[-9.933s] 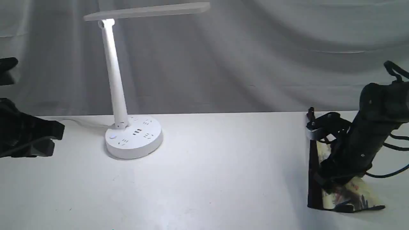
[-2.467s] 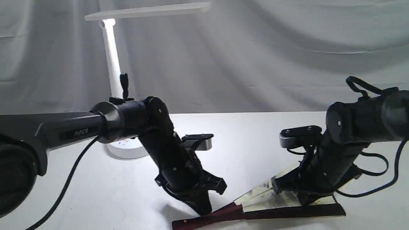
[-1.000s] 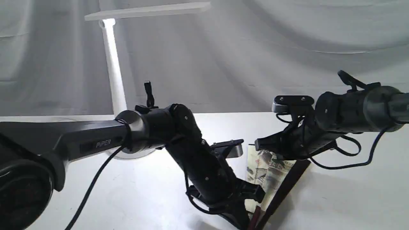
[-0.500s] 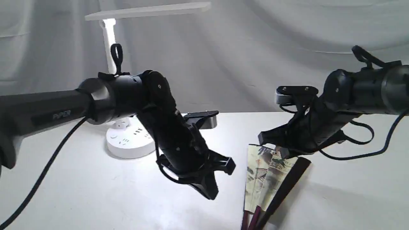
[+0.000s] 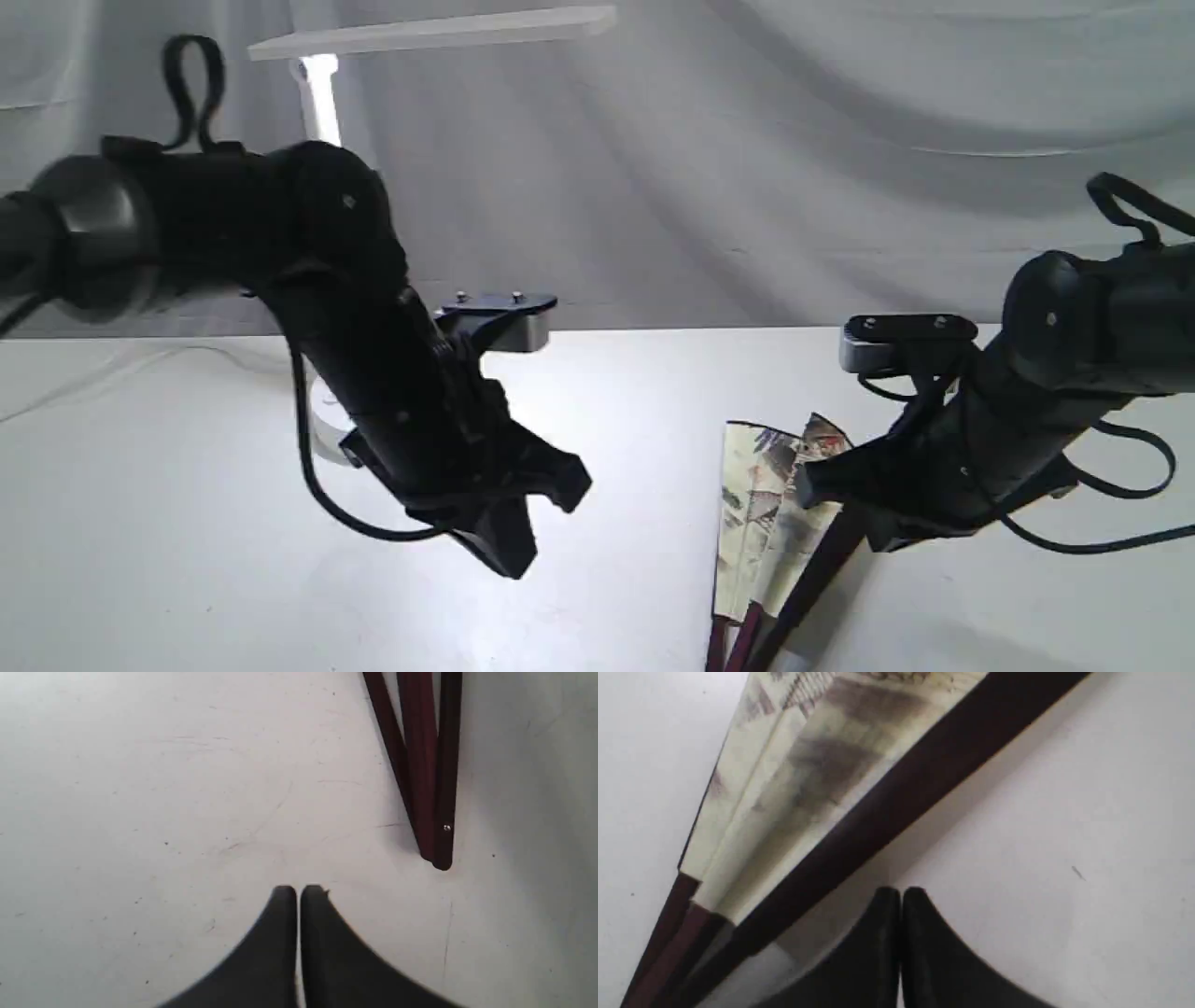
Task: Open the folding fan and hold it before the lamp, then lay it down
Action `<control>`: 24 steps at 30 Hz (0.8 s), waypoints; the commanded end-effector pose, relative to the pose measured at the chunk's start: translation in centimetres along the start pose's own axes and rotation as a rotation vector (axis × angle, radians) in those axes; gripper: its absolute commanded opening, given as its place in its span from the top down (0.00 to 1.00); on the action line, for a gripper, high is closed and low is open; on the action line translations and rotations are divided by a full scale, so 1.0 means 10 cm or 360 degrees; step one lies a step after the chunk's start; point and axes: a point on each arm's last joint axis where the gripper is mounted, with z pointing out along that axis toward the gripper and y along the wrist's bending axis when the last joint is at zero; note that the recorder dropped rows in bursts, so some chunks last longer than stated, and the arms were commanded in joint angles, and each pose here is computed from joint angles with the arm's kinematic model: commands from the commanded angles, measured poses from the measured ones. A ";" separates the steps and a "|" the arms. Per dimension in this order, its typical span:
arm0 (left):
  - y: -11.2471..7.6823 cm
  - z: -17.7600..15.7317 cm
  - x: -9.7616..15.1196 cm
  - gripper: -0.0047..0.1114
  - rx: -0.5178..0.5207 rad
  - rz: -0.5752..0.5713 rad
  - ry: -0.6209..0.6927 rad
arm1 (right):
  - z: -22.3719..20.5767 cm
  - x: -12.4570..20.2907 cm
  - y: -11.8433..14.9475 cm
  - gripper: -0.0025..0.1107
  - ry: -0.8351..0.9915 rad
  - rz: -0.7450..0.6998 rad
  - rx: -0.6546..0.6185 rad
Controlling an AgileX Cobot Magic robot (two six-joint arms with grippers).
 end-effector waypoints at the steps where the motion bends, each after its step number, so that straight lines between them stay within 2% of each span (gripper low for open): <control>1: 0.03 -0.18 0.13 0.96 0.0015 -0.0084 -0.0115 | -0.08 0.10 0.02 0.98 -0.0012 0.0058 -0.0028; 5: 0.10 -0.22 0.32 0.96 -0.0038 -0.0103 -0.0082 | -0.09 0.25 0.03 0.98 0.0023 0.0126 -0.0075; 9: 0.22 -0.27 0.48 0.96 -0.0219 -0.0149 0.0056 | -0.04 0.38 0.07 0.98 0.0028 0.0224 -0.0172; 12: 0.31 -0.32 0.54 0.96 -0.0317 -0.0167 0.0074 | -0.01 0.41 0.09 0.98 0.0014 0.0318 -0.0222; 16: 0.42 -0.37 0.54 0.96 -0.0330 -0.0220 0.0040 | -0.01 0.41 0.11 0.98 0.0005 0.0372 -0.0246; 20: 0.44 -0.37 0.49 0.96 -0.0341 -0.0207 -0.0049 | 0.01 0.38 0.12 0.86 -0.0032 0.0478 -0.0276; 24: 0.42 -0.36 0.46 0.96 -0.0299 -0.0211 -0.0093 | 0.11 0.37 0.12 0.63 -0.0042 0.0624 -0.0309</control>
